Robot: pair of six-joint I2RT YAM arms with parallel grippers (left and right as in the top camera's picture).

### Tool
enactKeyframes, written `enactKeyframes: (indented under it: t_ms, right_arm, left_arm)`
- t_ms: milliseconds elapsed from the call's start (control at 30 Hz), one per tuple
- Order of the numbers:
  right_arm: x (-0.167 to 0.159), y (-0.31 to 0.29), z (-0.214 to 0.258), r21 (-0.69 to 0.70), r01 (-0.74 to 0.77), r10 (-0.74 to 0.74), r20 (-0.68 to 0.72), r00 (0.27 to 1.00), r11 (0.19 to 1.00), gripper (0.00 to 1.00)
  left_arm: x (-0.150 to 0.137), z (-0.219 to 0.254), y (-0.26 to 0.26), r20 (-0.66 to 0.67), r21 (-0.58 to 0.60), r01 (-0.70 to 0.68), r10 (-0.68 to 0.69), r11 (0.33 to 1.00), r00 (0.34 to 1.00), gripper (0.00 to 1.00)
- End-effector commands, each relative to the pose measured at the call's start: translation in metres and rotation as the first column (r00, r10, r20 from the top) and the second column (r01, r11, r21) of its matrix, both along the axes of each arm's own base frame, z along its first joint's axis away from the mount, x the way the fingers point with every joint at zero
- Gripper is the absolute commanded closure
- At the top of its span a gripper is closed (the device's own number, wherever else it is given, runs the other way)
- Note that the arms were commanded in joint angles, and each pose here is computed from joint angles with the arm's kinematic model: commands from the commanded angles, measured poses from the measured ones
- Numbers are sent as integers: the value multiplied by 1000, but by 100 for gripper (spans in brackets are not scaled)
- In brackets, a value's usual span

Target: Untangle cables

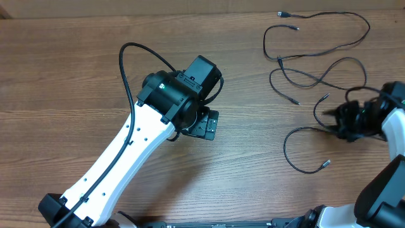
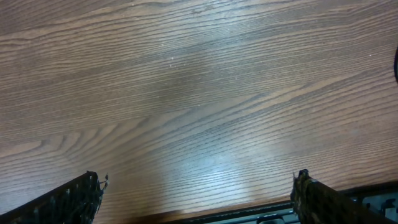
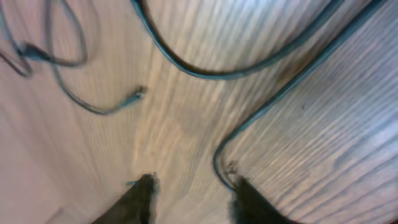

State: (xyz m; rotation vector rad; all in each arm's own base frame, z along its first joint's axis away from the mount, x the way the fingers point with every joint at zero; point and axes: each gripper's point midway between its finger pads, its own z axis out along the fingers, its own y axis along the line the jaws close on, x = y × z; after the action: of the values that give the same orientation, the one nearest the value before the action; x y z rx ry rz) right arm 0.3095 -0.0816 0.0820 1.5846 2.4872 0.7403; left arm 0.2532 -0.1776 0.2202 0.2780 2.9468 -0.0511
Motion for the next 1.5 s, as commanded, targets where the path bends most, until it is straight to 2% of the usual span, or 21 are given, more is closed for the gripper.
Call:
enactKeyframes:
  t_ms: [0, 33, 67, 167, 333, 600, 633, 733, 1000, 1100, 1333, 1467]
  right_arm:
    - [8, -17, 14, -127, -101, 106, 35, 994, 987, 6]
    - [7, -19, 14, -148, -121, 127, 30, 991, 981, 0]
    - [4, -21, 12, -163, -123, 127, 14, 992, 979, 0]
    - [3, -20, 8, -187, -129, 128, -15, 992, 974, 4]
    - [17, -9, 7, -259, -187, 191, -9, 982, 948, 17]
    - [38, 8, 6, -485, -299, 302, -74, 950, 822, 17]
    - [39, 9, 6, -506, -307, 308, -84, 948, 806, 19]
    - [38, 5, 5, -567, -321, 303, -129, 944, 759, 32]
    - [40, 0, -24, -542, -349, 294, -189, 937, 764, 33]
    - [43, 0, -40, -530, -379, 313, -213, 925, 759, 29]
    - [50, -1, -51, -533, -392, 328, -215, 920, 750, 34]
    - [53, -2, -51, -546, -430, 376, -214, 901, 719, 39]
  left_arm:
    - [6, 8, -2, 40, -10, -12, 12, 1000, 999, 0]
    - [7, 8, -3, 43, -13, -12, 12, 1000, 999, 0]
    - [7, 8, -4, 46, -15, -12, 12, 1000, 999, 0]
    - [9, 7, -5, 47, -16, -11, 12, 1000, 999, 0]
    - [11, 1, -7, 36, -8, -11, 12, 1000, 999, 0]
    - [9, -13, -8, -25, 21, -8, 9, 1000, 1000, 0]
    - [8, -14, -8, -32, 27, -8, 9, 1000, 999, 1]
    - [5, -15, -5, -49, 40, -10, 12, 999, 999, 0]
    - [3, -15, -3, -57, 46, -15, 18, 999, 998, 0]
    - [2, -16, -3, -58, 47, -15, 18, 999, 998, 0]
    - [-2, -16, 3, -73, 73, -20, 25, 997, 997, 0]
    - [-3, -15, 15, -66, 119, -82, 90, 990, 994, 0]
